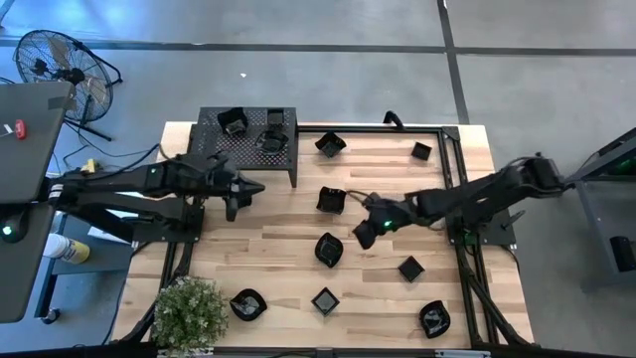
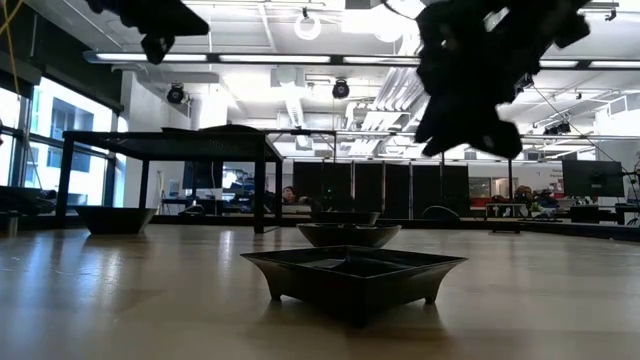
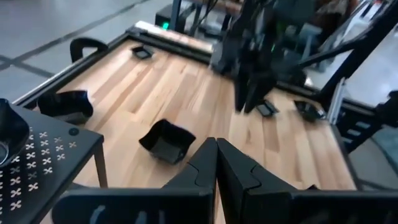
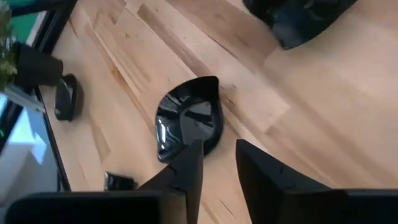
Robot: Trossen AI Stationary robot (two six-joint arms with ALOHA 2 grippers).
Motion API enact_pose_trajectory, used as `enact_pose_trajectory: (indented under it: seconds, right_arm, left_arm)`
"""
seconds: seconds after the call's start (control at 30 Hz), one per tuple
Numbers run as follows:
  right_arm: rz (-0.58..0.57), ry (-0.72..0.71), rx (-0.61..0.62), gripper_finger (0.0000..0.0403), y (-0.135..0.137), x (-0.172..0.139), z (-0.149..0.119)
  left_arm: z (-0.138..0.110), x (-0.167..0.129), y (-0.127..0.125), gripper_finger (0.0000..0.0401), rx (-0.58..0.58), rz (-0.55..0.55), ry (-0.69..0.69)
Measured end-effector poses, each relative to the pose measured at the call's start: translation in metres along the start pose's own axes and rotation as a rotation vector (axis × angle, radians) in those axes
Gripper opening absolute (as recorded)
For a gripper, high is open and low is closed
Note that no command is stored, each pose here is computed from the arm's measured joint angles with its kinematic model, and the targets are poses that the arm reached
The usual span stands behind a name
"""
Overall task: Pick & Place Mini shaped plates
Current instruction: Stack the leaf-shaped plate on top of the other leaf-shaped plate on the shelf
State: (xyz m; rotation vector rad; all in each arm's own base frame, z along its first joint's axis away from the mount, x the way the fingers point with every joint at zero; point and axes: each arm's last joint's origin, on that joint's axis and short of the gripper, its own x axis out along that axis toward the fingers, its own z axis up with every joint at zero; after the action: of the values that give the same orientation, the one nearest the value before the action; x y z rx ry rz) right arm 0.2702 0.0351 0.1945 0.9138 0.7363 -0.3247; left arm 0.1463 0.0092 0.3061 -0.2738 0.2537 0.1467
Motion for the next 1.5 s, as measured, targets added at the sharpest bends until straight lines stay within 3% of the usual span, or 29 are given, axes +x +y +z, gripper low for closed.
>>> enact_pose_trajectory:
  seconds: [0.37,0.63,0.77,0.97,1.13,1.27,1.37,1.5]
  right_arm:
    - [-0.018,0.022,0.2,0.0107,-0.007,0.055,-0.012]
    - [-0.078,0.097,0.196,0.0106,-0.002,0.085,-0.015]
    - [-0.08,0.098,0.199,0.008,0.0,0.09,-0.014]
    - [-0.061,0.072,0.201,0.0007,0.003,0.087,-0.011]
    - [-0.032,-0.023,0.227,0.0013,0.012,0.074,-0.002]
    - [0.013,-0.177,0.232,0.0004,0.023,0.051,0.012]
    - [0.008,-0.292,0.162,0.0006,0.032,0.031,0.03]
    - [-0.03,-0.451,-0.021,0.0003,0.053,0.003,0.07]
  left_arm:
    - [-0.009,-0.027,0.004,0.0,-0.012,-0.023,-0.059]
    - [-0.015,-0.034,0.006,0.0,-0.027,-0.007,-0.02]
    - [-0.015,-0.033,0.006,0.0,-0.047,-0.007,-0.018]
    - [-0.015,-0.033,0.007,0.0,-0.125,0.017,-0.018]
    - [-0.017,-0.027,0.01,0.0,-0.246,0.104,-0.006]
    - [-0.017,-0.013,0.008,0.0,-0.298,0.103,0.016]
    - [-0.015,0.001,0.007,0.0002,-0.323,0.106,0.018]
    - [-0.005,0.02,0.004,0.0022,-0.322,0.165,0.028]
